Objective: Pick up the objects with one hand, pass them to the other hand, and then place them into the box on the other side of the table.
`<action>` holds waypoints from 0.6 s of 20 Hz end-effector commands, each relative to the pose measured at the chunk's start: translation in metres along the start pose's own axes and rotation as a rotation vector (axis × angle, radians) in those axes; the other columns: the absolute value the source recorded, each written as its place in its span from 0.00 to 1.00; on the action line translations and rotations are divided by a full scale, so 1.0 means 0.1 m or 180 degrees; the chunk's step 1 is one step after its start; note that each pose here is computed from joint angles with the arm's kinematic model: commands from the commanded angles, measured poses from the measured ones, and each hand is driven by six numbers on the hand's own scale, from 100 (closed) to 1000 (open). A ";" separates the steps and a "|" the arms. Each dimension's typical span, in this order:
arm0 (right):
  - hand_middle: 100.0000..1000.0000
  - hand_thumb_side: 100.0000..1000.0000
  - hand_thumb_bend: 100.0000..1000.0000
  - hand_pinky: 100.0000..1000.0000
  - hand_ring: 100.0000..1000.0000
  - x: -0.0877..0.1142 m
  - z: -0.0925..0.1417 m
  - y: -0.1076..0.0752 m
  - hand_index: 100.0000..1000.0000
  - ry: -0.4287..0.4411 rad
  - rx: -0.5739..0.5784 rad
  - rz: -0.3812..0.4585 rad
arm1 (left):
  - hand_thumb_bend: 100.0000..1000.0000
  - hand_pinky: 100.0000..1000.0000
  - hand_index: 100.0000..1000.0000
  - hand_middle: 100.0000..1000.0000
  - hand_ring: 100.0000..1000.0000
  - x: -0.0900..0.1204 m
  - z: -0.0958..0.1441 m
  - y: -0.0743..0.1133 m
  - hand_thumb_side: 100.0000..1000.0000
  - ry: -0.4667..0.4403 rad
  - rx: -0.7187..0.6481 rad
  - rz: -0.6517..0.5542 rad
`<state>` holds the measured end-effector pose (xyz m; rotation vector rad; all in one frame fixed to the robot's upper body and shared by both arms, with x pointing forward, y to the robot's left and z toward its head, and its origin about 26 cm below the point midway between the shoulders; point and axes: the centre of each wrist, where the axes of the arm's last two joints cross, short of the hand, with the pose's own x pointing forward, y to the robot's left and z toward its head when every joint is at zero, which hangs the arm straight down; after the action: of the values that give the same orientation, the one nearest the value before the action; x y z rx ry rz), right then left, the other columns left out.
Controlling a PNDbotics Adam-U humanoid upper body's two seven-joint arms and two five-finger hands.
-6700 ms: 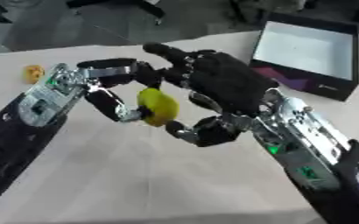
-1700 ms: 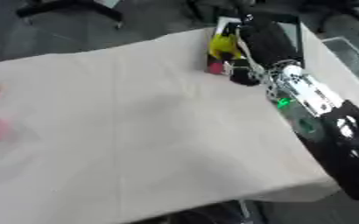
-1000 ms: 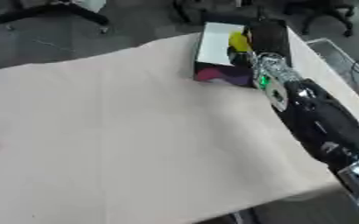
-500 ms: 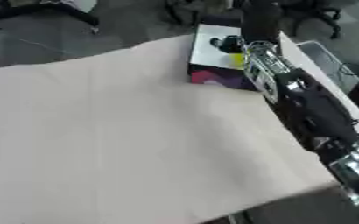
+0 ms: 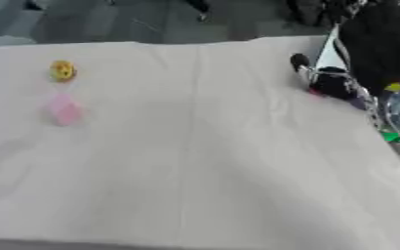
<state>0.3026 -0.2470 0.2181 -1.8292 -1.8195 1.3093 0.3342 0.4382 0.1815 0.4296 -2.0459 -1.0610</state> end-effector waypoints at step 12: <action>1.00 0.31 0.42 0.69 0.71 0.34 -0.05 -0.04 0.86 -0.0393 -0.0104 -0.0493 | 0.39 0.69 0.82 0.67 0.66 -0.49 -0.25 0.12 0.03 0.0243 -0.1729 -0.1930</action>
<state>0.3000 -0.2152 0.2016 -1.6081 -1.9778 1.3772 0.3846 0.4545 0.1667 0.8043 -1.5639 -1.7370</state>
